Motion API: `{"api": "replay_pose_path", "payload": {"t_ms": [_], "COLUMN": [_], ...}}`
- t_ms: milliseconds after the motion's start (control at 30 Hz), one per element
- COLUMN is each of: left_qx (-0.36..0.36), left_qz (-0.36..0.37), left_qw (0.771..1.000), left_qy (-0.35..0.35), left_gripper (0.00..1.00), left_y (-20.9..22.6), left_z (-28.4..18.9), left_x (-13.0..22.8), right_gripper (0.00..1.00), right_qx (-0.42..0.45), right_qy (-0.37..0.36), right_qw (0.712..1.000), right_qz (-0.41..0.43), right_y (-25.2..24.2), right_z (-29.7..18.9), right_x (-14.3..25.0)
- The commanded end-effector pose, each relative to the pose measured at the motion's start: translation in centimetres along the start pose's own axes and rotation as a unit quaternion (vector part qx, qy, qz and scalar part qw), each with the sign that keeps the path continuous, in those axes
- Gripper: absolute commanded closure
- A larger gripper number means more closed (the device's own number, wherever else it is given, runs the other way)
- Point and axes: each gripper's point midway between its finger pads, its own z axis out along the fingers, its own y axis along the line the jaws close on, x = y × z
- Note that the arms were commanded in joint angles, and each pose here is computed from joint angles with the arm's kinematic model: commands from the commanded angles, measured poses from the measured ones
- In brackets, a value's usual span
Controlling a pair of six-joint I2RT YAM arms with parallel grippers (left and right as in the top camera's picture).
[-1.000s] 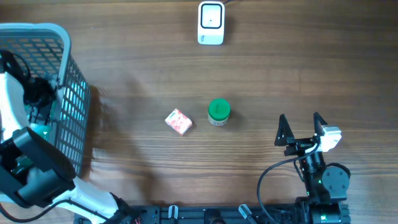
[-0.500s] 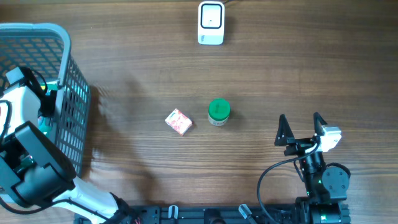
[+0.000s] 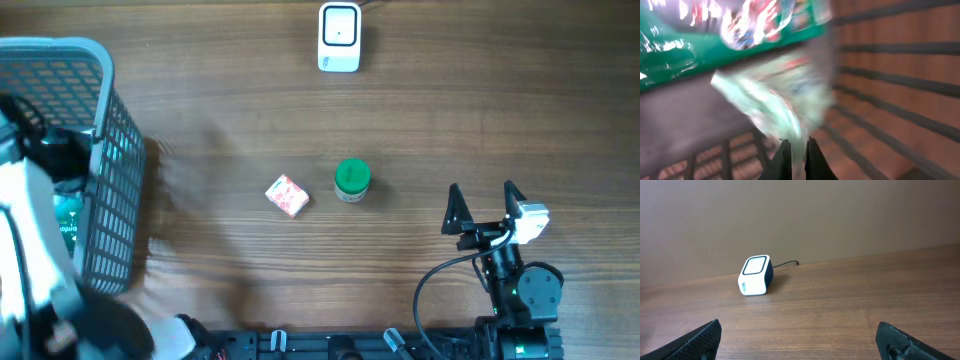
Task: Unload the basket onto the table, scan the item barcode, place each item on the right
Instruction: 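Reach the left gripper into the basket and grasp the Zappy wipes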
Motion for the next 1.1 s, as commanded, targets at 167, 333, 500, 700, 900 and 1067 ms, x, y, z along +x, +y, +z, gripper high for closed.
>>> {"api": "replay_pose_path", "payload": {"t_ms": [167, 333, 500, 700, 900, 1067], "left_qx": [0.147, 0.011, -0.038, -0.125, -0.143, -0.14], "left_qz": [0.05, 0.002, -0.028, -0.043, -0.047, -0.047], "left_qw": [0.969, 0.99, 0.999, 0.987, 0.983, 0.984], "left_qy": [-0.19, -0.142, -0.022, 0.092, 0.107, 0.104], "left_gripper": [0.92, 0.0, 0.0, 0.0, 0.0, 0.04], "left_y": [-2.8, 1.0, 1.6, 4.8, 6.9, 7.3], "left_z": [-16.7, -10.3, -2.3, 4.7, 6.9, 7.6], "left_x": [0.3, -1.1, -0.3, 2.1, 3.4, 3.6], "right_gripper": [0.0, 0.01, 0.0, 0.0, 0.0, 0.0], "right_qx": [0.002, 0.002, 0.002, 0.002, 0.002, 0.002], "right_qy": [-0.003, -0.003, -0.003, -0.003, -0.003, -0.003], "right_qw": [1.0, 1.0, 1.0, 1.0, 1.0, 1.0], "right_qz": [-0.006, -0.006, -0.006, -0.006, -0.006, -0.006], "right_y": [-0.1, -0.1, -0.1, 0.0, -0.1, -0.1], "right_z": [0.0, 0.0, 0.0, 0.0, 0.0, 0.0], "right_x": [-0.1, -0.1, -0.1, -0.1, -0.1, -0.1]}}
